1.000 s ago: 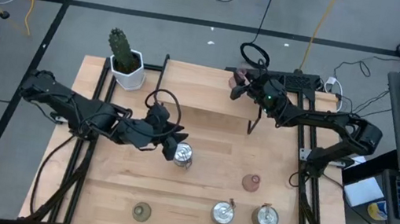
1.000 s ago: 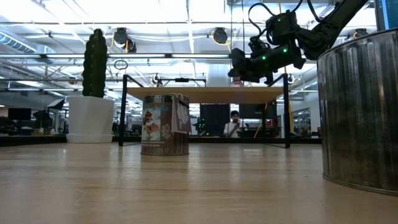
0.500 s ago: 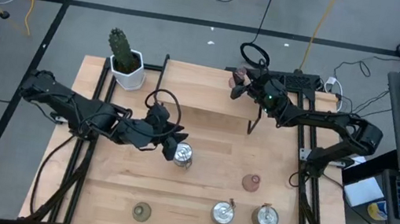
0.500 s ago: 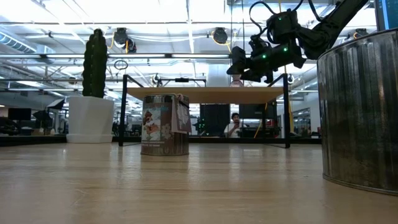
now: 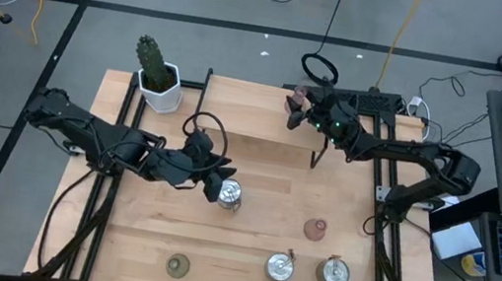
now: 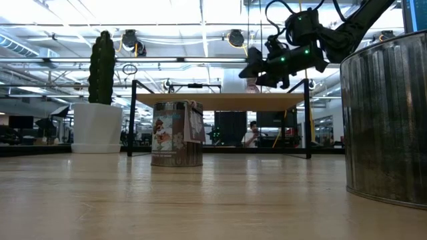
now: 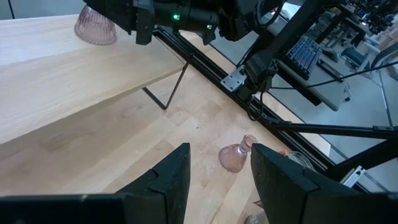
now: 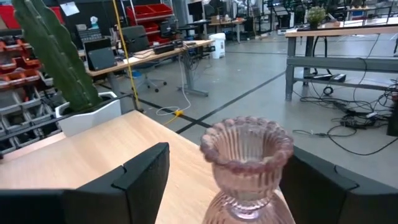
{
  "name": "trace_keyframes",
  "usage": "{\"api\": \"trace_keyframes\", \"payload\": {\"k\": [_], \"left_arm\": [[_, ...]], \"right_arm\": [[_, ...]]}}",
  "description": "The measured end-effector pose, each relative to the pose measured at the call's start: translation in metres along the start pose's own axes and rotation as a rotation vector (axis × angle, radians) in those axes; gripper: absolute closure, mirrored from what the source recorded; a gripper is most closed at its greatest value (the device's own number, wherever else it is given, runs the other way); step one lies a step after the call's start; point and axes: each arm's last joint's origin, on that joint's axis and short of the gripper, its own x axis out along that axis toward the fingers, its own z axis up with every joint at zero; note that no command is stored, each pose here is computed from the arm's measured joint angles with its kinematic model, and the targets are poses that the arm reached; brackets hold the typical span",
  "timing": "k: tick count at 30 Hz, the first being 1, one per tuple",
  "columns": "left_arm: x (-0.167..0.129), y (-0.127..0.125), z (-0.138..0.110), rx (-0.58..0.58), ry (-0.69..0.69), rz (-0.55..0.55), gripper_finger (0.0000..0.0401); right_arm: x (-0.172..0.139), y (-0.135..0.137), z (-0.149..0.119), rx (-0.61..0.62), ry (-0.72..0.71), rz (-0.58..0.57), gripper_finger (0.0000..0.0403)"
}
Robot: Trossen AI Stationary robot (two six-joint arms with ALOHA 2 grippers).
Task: Pick & Place candle stick holders
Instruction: Put the left red candle holder on the shelf, then put the red candle holder on the shelf
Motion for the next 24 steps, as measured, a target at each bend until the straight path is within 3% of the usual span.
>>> {"api": "trace_keyframes", "payload": {"k": [14, 24], "left_arm": [[0.0, 0.0, -0.001, 0.004, 0.016, -0.014, 0.0233], [-0.002, -0.002, -0.003, 0.008, 0.021, -0.023, 0.0233]], "right_arm": [[-0.019, 0.003, 0.033, -0.134, -0.119, 0.007, 0.0135], [-0.06, 0.018, 0.068, -0.169, -0.177, 0.088, 0.0135]]}}
